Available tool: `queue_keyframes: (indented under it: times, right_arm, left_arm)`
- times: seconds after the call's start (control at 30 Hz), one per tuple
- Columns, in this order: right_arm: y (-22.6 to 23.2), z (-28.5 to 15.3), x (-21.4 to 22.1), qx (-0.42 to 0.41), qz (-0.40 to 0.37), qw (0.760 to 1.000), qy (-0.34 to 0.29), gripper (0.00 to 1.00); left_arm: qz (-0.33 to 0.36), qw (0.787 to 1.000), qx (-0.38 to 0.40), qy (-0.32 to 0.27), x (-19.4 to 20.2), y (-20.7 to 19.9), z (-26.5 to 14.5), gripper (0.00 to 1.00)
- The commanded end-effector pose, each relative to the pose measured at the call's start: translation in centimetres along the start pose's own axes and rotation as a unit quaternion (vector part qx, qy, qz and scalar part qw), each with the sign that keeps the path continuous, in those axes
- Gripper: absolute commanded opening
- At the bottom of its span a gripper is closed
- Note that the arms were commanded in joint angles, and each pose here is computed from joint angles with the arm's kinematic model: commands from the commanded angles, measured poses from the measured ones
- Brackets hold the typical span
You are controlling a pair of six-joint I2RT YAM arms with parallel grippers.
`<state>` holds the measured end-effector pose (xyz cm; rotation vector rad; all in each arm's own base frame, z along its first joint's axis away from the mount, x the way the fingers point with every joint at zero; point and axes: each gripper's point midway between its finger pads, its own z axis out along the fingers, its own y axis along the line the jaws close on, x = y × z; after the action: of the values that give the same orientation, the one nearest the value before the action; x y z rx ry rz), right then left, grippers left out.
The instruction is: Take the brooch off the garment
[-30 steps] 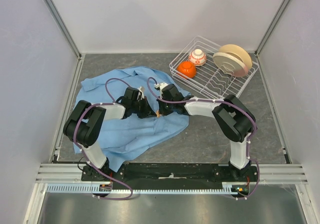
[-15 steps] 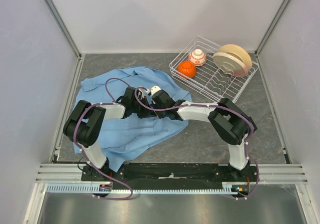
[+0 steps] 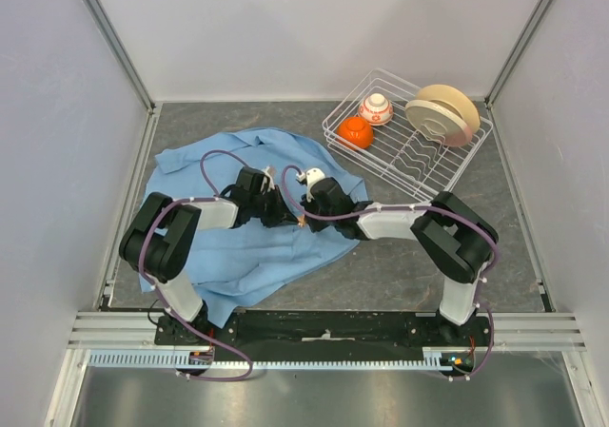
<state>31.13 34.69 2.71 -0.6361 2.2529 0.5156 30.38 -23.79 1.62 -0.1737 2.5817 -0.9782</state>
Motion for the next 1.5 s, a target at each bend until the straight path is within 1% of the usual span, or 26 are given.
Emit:
queue_keyframes:
  times: [0.0,0.03,0.1,0.13,0.17,0.23,0.27,0.37,0.47,0.5,0.53,0.57,0.63,0.67,0.77,0.8,0.83,0.9,0.93,0.97,1.03,1.07,1.1,1.17,1.27,1.47]
  right_arm:
    - [1.1,-1.3,-0.3,-0.038,0.01,0.998,-0.048,0.0]
    - [1.0,-1.3,-0.3,-0.04,0.007,0.998,-0.053,0.0]
    - [1.0,-1.7,-0.4,-0.047,0.0,0.996,-0.071,0.0]
    - [1.0,-1.9,-0.5,-0.048,-0.001,0.996,-0.081,0.0]
    - [1.2,-2.2,-1.6,-0.054,-0.002,0.992,-0.111,0.0]
    - [1.0,-2.5,-1.2,-0.054,-0.011,0.991,-0.121,0.0]
    - [1.1,-2.6,-1.8,-0.058,-0.012,0.989,-0.135,0.0]
    - [1.0,-2.4,-1.6,-0.059,-0.015,0.988,-0.141,0.0]
    - [1.1,-2.3,-1.6,-0.057,-0.009,0.99,-0.131,0.01]
    - [1.3,-2.7,-2.0,-0.062,-0.008,0.989,-0.136,0.04]
    - [1.3,-2.8,-2.2,-0.06,-0.004,0.989,-0.135,0.17]
    - [1.1,-2.8,-1.5,-0.054,0.009,0.992,-0.115,0.24]
    - [1.0,-3.2,-2.5,-0.041,0.019,0.993,-0.106,0.33]
    - [0.4,-3.3,-1.8,-0.024,0.027,0.996,-0.082,0.34]
    - [-0.1,-4.2,-2.5,-0.004,0.031,0.997,-0.072,0.4]
    - [-0.2,-4.7,-3.2,-0.005,0.042,0.996,-0.078,0.41]
    - [-0.2,-5.0,-3.4,-0.009,0.049,0.996,-0.079,0.46]
    - [-0.2,-5.7,-4.2,-0.024,0.064,0.994,-0.084,0.48]
    - [-0.3,-5.8,-4.3,-0.024,0.071,0.994,-0.083,0.54]
    - [-1.0,-5.8,-4.2,-0.017,0.08,0.994,-0.076,0.56]
    - [-0.5,-5.3,-4.3,-0.036,0.097,0.993,-0.053,0.57]
    - [-1.4,-5.0,-3.4,-0.02,0.109,0.993,-0.024,0.57]
    - [-1.3,-4.3,-3.9,-0.014,0.116,0.993,-0.016,0.57]
    - [-1.8,-4.0,-2.8,0.003,0.121,0.992,0.021,0.56]
    - [-1.8,-3.5,-2.9,0.005,0.125,0.992,0.022,0.53]
    - [-1.2,-3.2,-2.2,-0.006,0.134,0.99,0.036,0.41]
  left_arm:
    - [0.022,1.0,0.015,-0.015,-0.1,-0.7,-1.1,0.13]
    - [0.027,0.999,0.024,-0.026,-0.6,-1.4,-1.8,0.18]
    - [0.027,0.998,0.032,-0.036,-1.2,-2.0,-2.5,0.22]
    - [0.03,0.998,0.038,-0.044,-1.5,-2.5,-3.1,0.27]
    - [0.031,0.997,0.044,-0.051,-1.8,-3.0,-3.5,0.3]
    - [0.029,0.997,0.048,-0.054,-2.1,-3.2,-3.8,0.35]
    - [0.03,0.997,0.053,-0.056,-2.4,-3.4,-3.9,0.36]
    - [0.022,0.997,0.063,-0.048,-2.4,-3.5,-3.7,0.37]
    - [0.019,0.996,0.074,-0.038,-2.2,-3.6,-3.5,0.37]
    - [0.019,0.996,0.075,-0.035,-2.2,-3.6,-3.3,0.37]
    - [0.021,0.996,0.079,-0.033,-2.1,-3.7,-3.4,0.37]
    - [0.023,0.996,0.08,-0.031,-2.0,-3.7,-3.5,0.37]
    - [0.029,0.996,0.081,-0.037,-2.1,-4.0,-3.9,0.37]
    - [0.031,0.996,0.081,-0.037,-2.0,-4.0,-4.1,0.37]
    - [0.031,0.995,0.081,-0.039,-1.8,-4.1,-4.5,0.37]
    - [0.03,0.996,0.081,-0.039,-1.7,-4.1,-4.6,0.37]
    - [0.029,0.995,0.083,-0.037,-1.6,-4.1,-4.7,0.37]
    - [0.026,0.996,0.081,-0.035,-1.2,-3.9,-4.7,0.36]
    - [0.024,0.996,0.079,-0.033,-1.0,-3.7,-4.6,0.35]
    - [0.024,0.996,0.079,-0.03,-0.9,-3.7,-4.6,0.35]
    - [0.023,0.996,0.078,-0.024,-0.5,-3.6,-4.4,0.35]
    - [0.023,0.997,0.077,-0.02,-0.3,-3.6,-4.3,0.36]
    - [0.023,0.997,0.077,-0.016,0.0,-3.6,-4.2,0.37]
    - [0.022,0.997,0.073,-0.013,0.5,-3.4,-4.2,0.36]
    - [0.021,0.998,0.065,-0.014,1.3,-3.0,-4.4,0.33]
    - [0.027,0.998,0.052,0.001,2.7,-2.6,-4.1,0.26]
